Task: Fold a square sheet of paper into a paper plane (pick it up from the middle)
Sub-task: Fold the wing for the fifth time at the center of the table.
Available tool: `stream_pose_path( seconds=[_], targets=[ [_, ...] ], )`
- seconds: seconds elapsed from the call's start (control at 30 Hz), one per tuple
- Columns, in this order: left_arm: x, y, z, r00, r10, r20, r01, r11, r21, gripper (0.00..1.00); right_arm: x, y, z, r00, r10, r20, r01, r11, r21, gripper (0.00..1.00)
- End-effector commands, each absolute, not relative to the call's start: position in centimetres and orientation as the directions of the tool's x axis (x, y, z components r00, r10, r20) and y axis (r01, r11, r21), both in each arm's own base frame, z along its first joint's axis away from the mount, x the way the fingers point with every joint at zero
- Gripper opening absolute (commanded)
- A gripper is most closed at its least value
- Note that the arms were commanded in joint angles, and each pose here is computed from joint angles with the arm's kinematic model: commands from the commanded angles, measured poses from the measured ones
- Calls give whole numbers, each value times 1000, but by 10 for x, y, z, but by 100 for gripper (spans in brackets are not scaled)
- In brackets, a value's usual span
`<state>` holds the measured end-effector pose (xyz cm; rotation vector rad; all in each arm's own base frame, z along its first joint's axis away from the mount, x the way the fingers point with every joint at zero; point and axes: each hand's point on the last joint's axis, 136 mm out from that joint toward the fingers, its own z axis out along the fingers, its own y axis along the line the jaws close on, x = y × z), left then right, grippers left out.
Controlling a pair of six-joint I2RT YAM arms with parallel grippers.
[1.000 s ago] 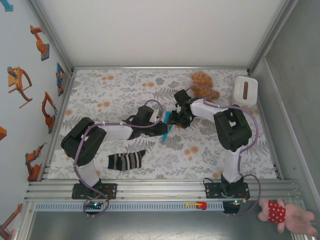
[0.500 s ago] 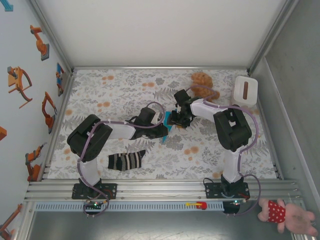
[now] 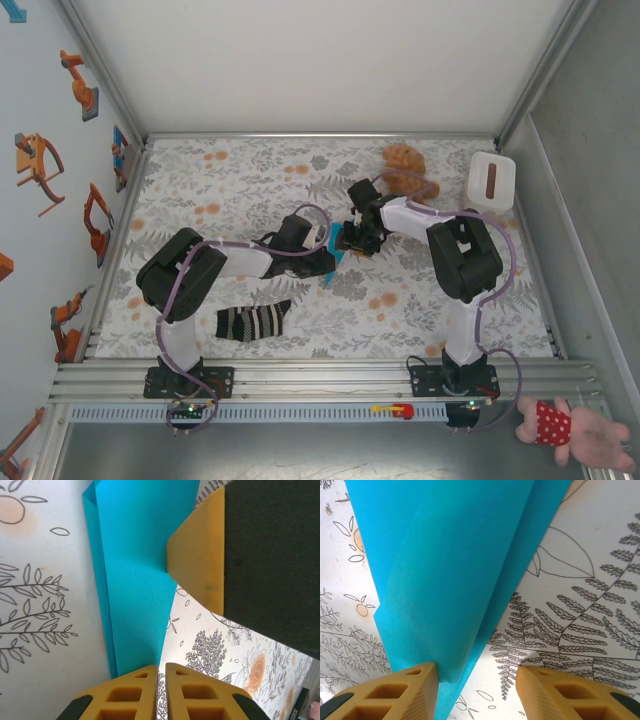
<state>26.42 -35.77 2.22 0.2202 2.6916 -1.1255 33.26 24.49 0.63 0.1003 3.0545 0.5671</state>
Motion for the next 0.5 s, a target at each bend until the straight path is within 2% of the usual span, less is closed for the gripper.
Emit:
stream_pose_path(
  seconds=[0.0,0.4,0.47],
  targets=[
    [262,-358,14,-973,60,-224,198,714,-672,12,300,206,-96,-994,71,86,82,988,132,48],
    [257,-346,-3,-982,46,-181,152,763,-628,12,298,205,-99,-993,72,96,85,988,132,48],
    [254,-341,-8,-986,41,-165,135,777,-615,12,299,213,-94,-993,69,100,85,981,173,47]
  ],
)
